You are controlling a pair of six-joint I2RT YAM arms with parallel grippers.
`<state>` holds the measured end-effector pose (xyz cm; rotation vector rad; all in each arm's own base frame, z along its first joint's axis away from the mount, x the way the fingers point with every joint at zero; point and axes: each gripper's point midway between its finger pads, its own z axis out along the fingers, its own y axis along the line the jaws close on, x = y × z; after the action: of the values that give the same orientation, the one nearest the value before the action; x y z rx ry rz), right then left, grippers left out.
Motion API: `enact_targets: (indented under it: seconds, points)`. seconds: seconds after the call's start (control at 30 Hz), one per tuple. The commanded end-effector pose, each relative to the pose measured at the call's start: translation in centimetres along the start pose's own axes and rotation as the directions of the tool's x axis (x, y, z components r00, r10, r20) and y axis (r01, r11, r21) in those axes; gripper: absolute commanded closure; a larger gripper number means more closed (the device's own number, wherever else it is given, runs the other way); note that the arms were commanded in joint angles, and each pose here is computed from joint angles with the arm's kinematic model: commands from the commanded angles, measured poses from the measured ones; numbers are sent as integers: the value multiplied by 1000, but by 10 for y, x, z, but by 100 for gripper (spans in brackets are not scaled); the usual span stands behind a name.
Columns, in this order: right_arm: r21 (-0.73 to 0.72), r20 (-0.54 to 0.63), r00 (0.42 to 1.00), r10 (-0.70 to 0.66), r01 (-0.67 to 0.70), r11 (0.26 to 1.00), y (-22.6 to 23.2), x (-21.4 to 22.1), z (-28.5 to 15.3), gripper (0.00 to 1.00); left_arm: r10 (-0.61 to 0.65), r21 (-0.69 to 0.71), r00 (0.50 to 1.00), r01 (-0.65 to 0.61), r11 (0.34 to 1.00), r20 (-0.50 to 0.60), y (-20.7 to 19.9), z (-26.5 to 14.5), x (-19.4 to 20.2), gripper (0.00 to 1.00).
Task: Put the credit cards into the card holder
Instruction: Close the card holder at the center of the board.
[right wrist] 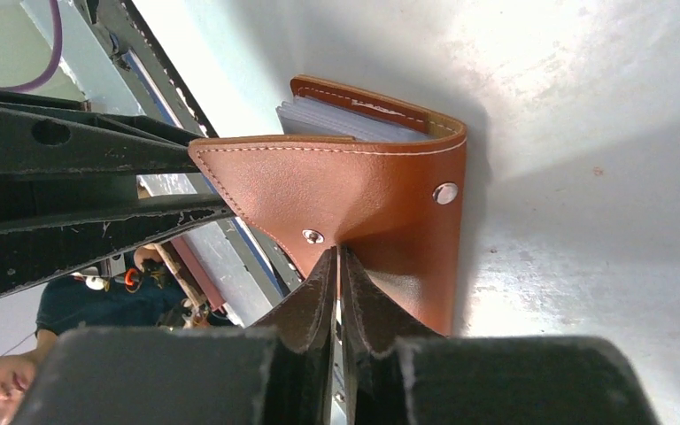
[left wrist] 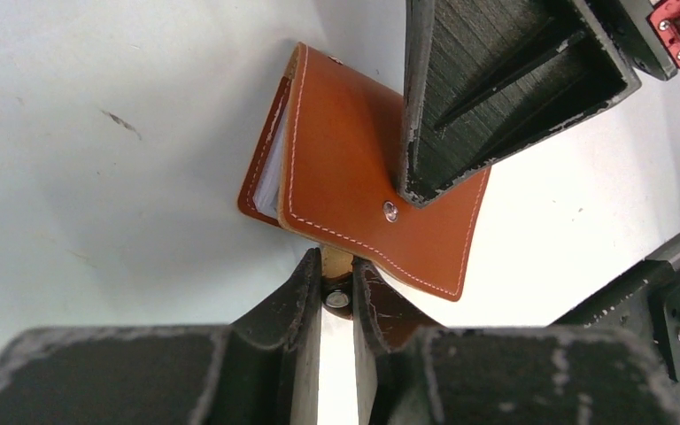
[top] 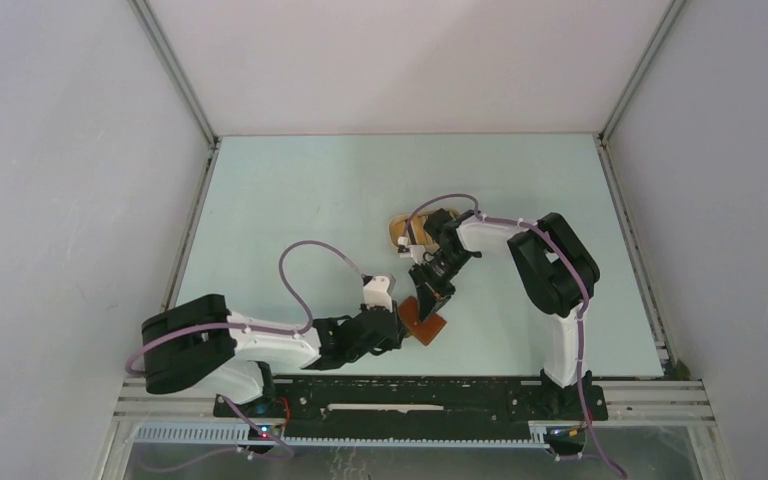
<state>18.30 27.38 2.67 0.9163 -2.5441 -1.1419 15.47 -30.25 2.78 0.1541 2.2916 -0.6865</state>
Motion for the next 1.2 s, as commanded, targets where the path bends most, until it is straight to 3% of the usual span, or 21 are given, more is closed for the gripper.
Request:
enact_targets:
  seconds: [0.0, 0.4, 0.6, 0.87, 1.17]
  points:
    - [129, -1, 1000, -9, 9, 992, -22, -6, 8, 88, -36, 94, 999, 34, 995, 14, -17, -8, -7, 87]
    - [124, -2, 1000, 6, -6, 992, -24, -6, 10, 85, -79, 199, 996, 86, 976, -44, -23, -19, 11, 84]
    - [120, 0, 1000, 11, -11, 993, -24, -6, 10, 84, -47, 306, 997, 62, 950, -55, -38, -22, 16, 76]
    - [120, -2, 1000, 11, -10, 993, -24, -6, 10, 84, -51, 327, 998, 62, 943, -42, -38, -28, 13, 64]
    - [127, -14, 1000, 5, -3, 992, -24, -5, 12, 83, -23, 347, 1000, 25, 938, -9, -48, -29, 0, 62]
